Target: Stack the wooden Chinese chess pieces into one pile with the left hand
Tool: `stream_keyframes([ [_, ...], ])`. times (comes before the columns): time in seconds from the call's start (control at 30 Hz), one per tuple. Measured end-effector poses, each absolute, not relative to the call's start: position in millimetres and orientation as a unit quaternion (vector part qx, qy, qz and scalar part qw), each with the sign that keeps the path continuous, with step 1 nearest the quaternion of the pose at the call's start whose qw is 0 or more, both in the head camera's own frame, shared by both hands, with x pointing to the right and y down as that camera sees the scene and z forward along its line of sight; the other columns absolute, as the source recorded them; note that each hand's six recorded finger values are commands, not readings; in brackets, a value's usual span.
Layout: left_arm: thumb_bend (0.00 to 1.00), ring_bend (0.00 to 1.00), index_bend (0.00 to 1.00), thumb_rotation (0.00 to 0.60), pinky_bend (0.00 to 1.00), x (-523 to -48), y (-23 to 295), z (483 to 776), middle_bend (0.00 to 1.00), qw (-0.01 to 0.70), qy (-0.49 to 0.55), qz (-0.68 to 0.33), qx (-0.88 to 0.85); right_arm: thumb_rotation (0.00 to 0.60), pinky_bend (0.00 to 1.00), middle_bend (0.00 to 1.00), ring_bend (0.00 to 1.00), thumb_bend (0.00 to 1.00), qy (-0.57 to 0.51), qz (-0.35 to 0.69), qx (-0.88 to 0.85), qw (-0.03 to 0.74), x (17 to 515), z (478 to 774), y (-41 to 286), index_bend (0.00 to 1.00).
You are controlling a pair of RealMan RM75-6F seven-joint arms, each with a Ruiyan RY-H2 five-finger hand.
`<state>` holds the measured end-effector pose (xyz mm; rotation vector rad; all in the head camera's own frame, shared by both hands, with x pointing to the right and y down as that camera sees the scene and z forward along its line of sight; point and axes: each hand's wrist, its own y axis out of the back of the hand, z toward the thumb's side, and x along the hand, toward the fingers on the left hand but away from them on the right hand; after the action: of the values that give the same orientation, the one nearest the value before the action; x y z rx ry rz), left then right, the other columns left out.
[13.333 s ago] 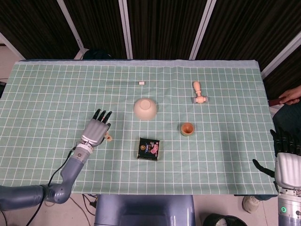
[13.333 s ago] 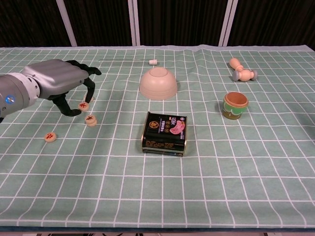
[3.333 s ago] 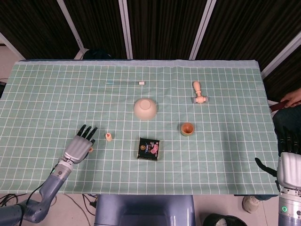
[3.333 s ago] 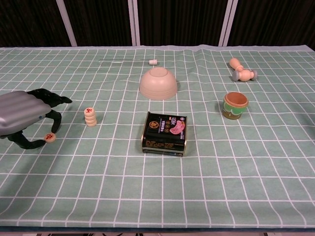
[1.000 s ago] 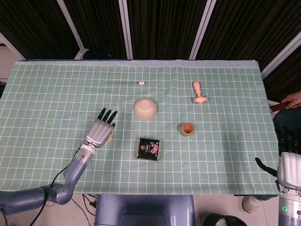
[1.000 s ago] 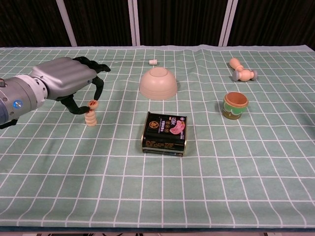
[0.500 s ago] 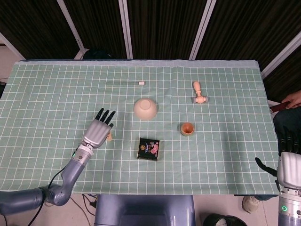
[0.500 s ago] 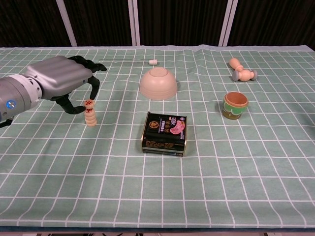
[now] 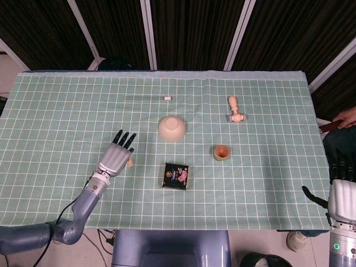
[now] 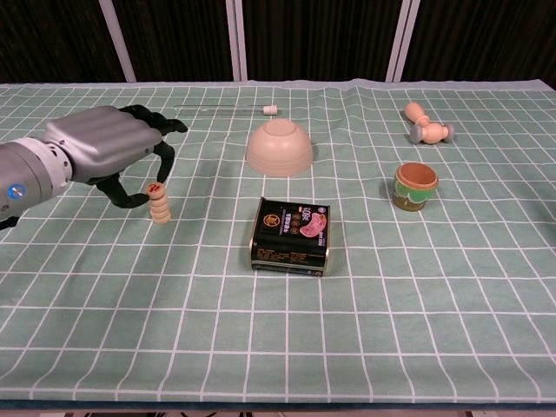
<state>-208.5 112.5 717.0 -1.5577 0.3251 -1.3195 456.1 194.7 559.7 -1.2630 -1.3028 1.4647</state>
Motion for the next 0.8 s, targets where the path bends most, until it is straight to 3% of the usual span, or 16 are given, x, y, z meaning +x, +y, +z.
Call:
stream_keyframes([
  [0.8,0.32,0.0,0.41,0.6,0.0,-204.8,114.1,716.8,0.01,0.515,0.132,-0.546,-0.648,0.6,0.0,0.01,0.0,0.23,-0.513,0.578,-0.498,0.394,456.1,560.0,194.7,0.12],
])
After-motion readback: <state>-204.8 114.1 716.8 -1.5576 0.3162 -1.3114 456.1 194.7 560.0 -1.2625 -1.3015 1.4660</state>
